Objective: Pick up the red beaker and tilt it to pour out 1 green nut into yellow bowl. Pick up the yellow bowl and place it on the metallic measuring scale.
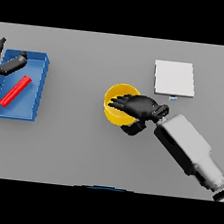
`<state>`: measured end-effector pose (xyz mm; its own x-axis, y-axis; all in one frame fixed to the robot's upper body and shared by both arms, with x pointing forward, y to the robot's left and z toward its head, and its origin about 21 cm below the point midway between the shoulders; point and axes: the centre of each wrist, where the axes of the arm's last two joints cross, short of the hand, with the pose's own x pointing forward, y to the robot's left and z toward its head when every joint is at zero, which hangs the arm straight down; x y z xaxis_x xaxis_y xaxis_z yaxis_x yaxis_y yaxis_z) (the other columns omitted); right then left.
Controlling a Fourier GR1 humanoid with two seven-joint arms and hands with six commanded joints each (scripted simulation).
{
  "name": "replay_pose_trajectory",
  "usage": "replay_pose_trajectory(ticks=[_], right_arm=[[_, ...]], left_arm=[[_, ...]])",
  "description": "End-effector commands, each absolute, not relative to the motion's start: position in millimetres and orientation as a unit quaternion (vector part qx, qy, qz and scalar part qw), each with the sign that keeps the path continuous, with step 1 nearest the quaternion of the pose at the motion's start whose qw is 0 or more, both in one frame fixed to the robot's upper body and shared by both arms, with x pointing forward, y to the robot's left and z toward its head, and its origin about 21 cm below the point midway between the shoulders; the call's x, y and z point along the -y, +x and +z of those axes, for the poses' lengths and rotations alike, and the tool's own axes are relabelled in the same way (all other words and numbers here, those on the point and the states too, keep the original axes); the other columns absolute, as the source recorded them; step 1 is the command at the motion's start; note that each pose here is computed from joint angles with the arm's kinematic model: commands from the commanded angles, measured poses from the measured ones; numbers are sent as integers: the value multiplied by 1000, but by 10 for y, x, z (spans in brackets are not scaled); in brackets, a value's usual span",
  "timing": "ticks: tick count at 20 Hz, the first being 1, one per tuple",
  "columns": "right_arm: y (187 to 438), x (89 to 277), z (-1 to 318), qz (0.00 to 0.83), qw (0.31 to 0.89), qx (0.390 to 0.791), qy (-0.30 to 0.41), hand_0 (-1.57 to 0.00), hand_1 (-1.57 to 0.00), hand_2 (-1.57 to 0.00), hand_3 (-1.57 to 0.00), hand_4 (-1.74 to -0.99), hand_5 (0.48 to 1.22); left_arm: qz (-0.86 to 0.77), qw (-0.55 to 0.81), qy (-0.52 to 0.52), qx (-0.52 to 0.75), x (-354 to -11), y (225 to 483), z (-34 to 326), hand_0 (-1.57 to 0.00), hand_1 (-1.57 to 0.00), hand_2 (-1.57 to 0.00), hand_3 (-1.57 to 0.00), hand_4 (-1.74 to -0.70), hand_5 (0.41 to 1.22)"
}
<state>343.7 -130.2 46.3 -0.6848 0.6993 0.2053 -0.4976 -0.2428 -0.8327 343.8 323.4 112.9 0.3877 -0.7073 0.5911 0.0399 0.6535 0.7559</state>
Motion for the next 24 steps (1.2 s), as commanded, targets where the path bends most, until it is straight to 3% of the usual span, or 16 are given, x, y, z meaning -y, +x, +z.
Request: replay_pose_trajectory(ticks=[1, 3, 6, 8, 10, 12, 17, 19, 22, 24], right_arm=[[3463, 1268, 466, 783, 380, 478, -114, -16, -40, -68, -94, -1339, 784], [3453, 1262, 445, 791, 370, 475, -110, -258, -236, -233, -249, -1387, 900], [3429, 1272, 452, 798, 374, 460, -102, -891, -846, -814, -594, -1534, 1057], [3453, 1317, 462, 803, 377, 453, -85, -1136, -1107, -1086, -867, -1604, 1116], [3422, 1319, 477, 802, 382, 451, -87, -1292, -1274, -1261, -1019, -1649, 1154], [3422, 1327, 513, 802, 384, 450, -83, -1393, -1381, -1314, -1142, -1682, 1178], [3419, 1373, 604, 798, 383, 455, -94, -1513, -1509, -1453, -1192, -1722, 1207], [3406, 1403, 731, 792, 382, 467, -90, -1534, -1531, -1490, -1192, -1729, 1212], [3412, 1439, 987, 791, 373, 472, -108, -1552, -1551, -1506, -1377, -1731, 1216], [3416, 1485, 1170, 787, 372, 476, -121, -1559, -1558, -1529, -1348, -1728, 1218]], left_arm=[[-247, 762, 337, 494, -3208, 3440, 1113, 1, 1, 1, 1, -792, 725], [-244, 761, 340, 495, -3258, 3418, 1140, 1, 1, 1, 1, -793, 722], [-245, 761, 336, 498, -3225, 3423, 1158, 1, 1, 1, 1, -796, 726], [-243, 761, 337, 498, -3254, 3415, 1144, 1, 1, 1, 1, -799, 728], [-244, 760, 339, 497, -3254, 3413, 1149, 1, 1, 1, 1, -799, 727], [-245, 759, 336, 501, -3266, 3401, 1153, 1, 1, 1, 1, -802, 725], [-243, 760, 340, 498, -3241, 3397, 1169, 1, 1, 1, 1, -803, 725], [-244, 759, 340, 499, -3240, 3404, 1182, 1, 1, 1, 1, -801, 724], [-248, 759, 336, 499, -3212, 3391, 1156, 1, 1, 1, 1, -798, 721], [-246, 759, 336, 500, -3215, 3392, 1183, 1, 1, 1, 1, -798, 719]])
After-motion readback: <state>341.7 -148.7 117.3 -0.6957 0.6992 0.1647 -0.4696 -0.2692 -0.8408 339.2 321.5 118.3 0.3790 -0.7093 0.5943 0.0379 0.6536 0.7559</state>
